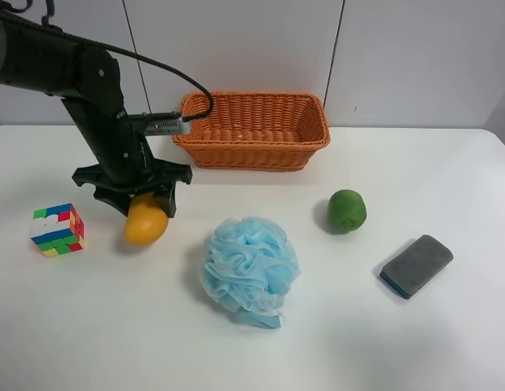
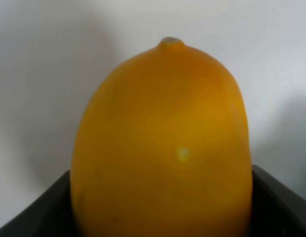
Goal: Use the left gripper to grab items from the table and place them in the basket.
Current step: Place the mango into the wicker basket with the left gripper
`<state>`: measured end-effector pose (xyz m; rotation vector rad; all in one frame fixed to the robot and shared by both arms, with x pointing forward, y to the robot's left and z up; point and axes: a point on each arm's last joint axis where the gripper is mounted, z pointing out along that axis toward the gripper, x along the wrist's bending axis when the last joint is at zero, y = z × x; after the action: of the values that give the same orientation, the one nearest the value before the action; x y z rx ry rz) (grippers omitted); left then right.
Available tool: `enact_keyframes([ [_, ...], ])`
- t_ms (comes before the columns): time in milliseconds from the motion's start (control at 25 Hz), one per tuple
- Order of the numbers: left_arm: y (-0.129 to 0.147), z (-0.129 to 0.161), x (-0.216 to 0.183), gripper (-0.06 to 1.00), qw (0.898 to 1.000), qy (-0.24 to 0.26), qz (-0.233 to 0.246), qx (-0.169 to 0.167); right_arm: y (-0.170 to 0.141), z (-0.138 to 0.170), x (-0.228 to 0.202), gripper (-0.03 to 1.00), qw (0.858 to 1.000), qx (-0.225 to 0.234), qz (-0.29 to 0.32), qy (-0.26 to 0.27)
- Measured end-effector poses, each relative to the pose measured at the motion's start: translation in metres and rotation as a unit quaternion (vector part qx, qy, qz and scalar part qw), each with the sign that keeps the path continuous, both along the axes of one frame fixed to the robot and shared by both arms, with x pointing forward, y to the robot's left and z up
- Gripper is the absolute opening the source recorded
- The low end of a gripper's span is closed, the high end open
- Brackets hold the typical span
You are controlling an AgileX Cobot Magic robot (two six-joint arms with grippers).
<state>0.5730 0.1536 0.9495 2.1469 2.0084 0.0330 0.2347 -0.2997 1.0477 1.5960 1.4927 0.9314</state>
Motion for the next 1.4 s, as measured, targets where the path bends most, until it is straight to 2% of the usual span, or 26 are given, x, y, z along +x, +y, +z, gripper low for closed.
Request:
enact_keyframes([
  [360,-0.005,0.078,0.013,0.62,0.999,-0.033,-0.011,-0.01,0.0,0.0,0.0,0.99,1.0,0.0,0.0,0.0],
  [760,-0.014,0.146,0.033,0.62,0.992,-0.12,-0.015,-0.045,0.0,0.0,0.0,0.99,1.0,0.0,0.0,0.0],
  [1000,-0.028,0.156,0.064,0.62,0.982,-0.174,-0.034,-0.065,0.0,0.0,0.0,0.99,1.0,0.0,0.0,0.0],
  [1200,-0.046,0.157,0.097,0.62,0.966,-0.231,-0.048,-0.1,0.0,0.0,0.0,0.99,1.0,0.0,0.0,0.0],
  [1400,-0.06,0.139,0.124,0.62,0.952,-0.272,-0.056,-0.128,0.0,0.0,0.0,0.99,1.0,0.0,0.0,0.0],
])
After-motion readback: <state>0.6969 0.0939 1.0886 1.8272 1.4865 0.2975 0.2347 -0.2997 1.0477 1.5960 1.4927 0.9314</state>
